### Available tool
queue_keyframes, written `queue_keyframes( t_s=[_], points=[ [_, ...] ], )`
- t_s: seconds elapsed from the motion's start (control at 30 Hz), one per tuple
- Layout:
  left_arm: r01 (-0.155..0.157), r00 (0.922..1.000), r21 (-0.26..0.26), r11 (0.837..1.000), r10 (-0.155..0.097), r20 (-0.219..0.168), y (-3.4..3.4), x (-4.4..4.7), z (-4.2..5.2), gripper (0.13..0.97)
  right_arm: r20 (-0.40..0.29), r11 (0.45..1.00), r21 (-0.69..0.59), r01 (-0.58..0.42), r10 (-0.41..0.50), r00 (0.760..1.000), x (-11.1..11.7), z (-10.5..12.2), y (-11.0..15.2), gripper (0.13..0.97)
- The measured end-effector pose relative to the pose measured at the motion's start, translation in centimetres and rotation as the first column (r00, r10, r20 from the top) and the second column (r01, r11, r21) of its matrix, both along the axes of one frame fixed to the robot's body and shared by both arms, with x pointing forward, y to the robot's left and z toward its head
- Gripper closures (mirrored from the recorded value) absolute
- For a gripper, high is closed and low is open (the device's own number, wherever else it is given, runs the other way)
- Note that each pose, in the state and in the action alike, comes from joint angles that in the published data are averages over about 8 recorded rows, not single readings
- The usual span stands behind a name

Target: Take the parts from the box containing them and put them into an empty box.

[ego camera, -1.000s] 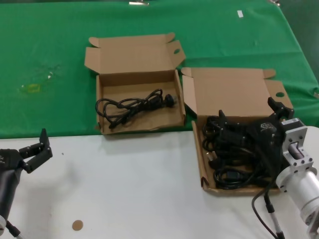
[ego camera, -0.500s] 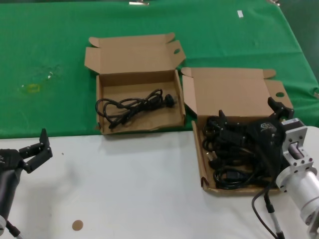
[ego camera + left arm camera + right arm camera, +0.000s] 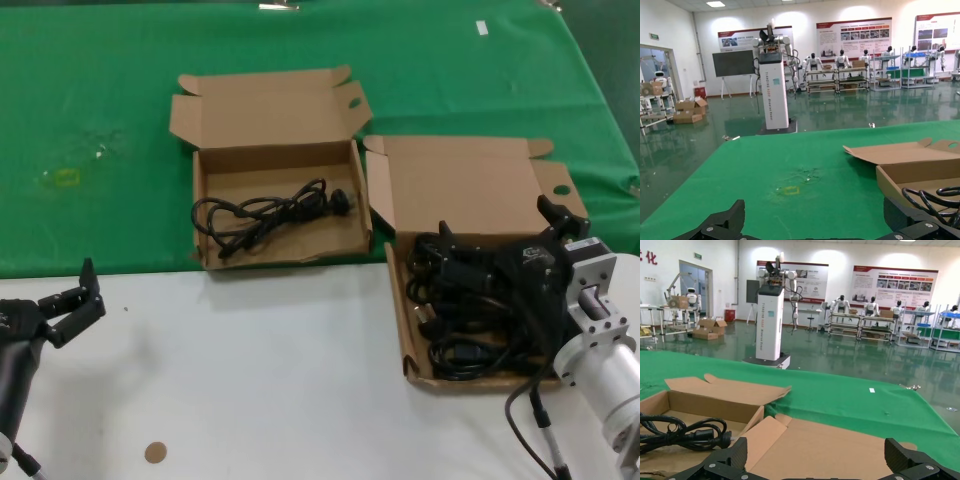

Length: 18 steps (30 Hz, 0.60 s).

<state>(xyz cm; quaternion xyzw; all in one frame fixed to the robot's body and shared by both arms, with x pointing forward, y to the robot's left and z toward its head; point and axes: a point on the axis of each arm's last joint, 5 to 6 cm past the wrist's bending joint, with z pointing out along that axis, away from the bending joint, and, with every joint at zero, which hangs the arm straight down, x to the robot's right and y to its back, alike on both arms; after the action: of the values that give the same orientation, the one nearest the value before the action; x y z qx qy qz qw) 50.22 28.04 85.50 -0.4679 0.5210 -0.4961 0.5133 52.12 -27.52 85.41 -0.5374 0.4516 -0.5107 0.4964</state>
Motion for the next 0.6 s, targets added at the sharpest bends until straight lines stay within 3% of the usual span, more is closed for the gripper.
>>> queue_keyframes(
  t_s=[0.6],
  points=[
    [0.0,1.0,0.0,1.0,0.0,0.0,0.0,0.0,0.0,0.132,0.0,1.0,0.0,0.0,0.0,1.0,0.0,0.0,0.0,0.13]
  ],
)
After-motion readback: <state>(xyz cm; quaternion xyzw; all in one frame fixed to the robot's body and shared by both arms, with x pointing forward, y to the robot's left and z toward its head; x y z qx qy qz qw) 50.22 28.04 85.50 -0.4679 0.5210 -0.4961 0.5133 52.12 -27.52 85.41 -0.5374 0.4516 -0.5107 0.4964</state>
